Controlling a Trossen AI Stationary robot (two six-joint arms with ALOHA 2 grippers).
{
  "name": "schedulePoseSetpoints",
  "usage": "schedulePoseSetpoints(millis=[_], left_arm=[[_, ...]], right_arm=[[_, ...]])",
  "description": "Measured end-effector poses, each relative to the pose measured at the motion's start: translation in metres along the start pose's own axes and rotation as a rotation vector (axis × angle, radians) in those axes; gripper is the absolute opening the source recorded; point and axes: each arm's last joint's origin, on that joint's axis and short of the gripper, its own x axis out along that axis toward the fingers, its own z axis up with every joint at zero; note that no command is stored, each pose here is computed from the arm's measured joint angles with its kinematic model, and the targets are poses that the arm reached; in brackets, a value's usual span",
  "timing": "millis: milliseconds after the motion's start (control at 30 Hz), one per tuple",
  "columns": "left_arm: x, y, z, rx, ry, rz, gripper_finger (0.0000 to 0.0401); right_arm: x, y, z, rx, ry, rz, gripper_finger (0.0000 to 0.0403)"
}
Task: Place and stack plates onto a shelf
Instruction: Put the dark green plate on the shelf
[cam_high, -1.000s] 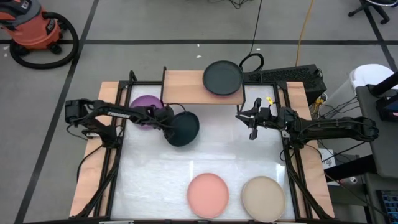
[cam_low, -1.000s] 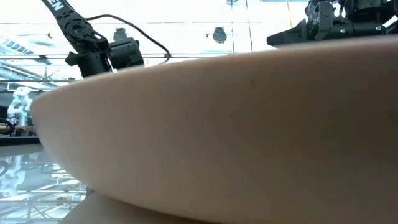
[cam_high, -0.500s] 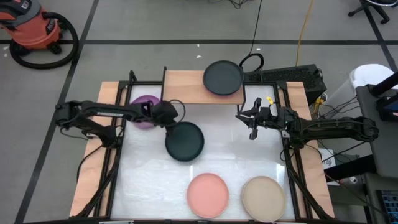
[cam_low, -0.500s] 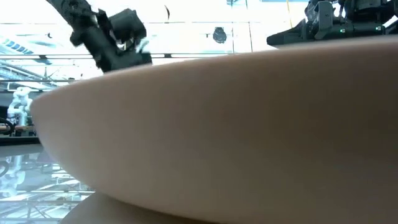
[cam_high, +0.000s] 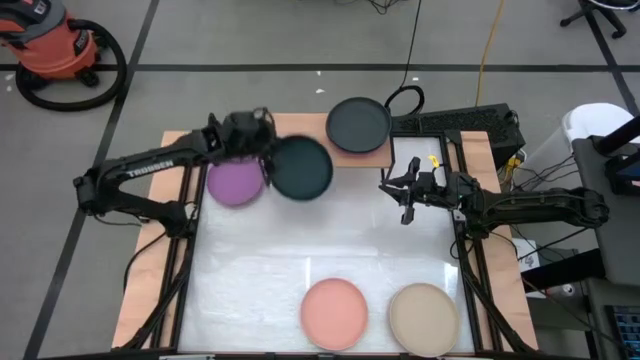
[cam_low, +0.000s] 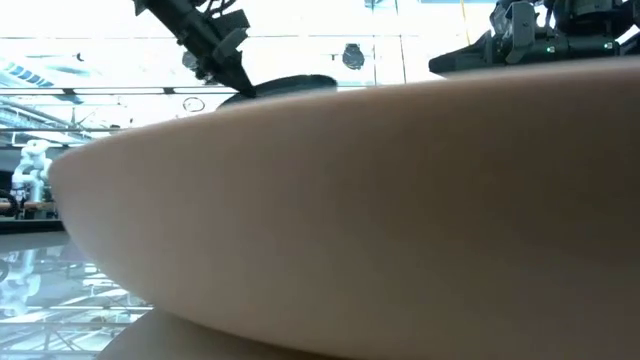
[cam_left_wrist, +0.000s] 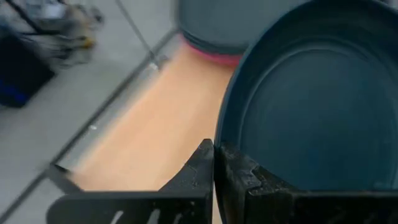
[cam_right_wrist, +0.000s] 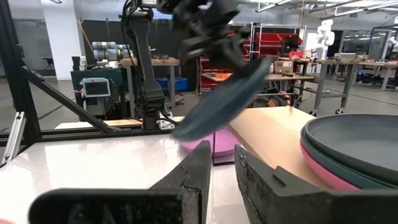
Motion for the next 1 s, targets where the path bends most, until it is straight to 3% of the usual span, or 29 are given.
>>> schedulePoseSetpoints(millis=[100, 300, 533, 1000], left_arm=[[0.004, 0.021, 0.003, -0.011, 0.013, 0.037, 0.0009], [0.025, 0.057, 0.001, -0.086, 0.036, -0.027, 0.0009], [0.058, 0.072, -0.013, -0.14, 0.107, -0.13, 0.0009], [0.059, 0.104, -0.021, -0.206, 0.11, -0.023, 0.0009]], right_arm=[[0.0, 0.0, 0.0, 0.0, 0.0, 0.0, 0.0059], [0.0, 0.0, 0.0, -0.002, 0.0, -0.001, 0.0059], [0.0, 0.0, 0.0, 0.0, 0.0, -0.001, 0.0059], [0.0, 0.0, 0.0, 0.0, 0.0, -0.002, 0.0059]])
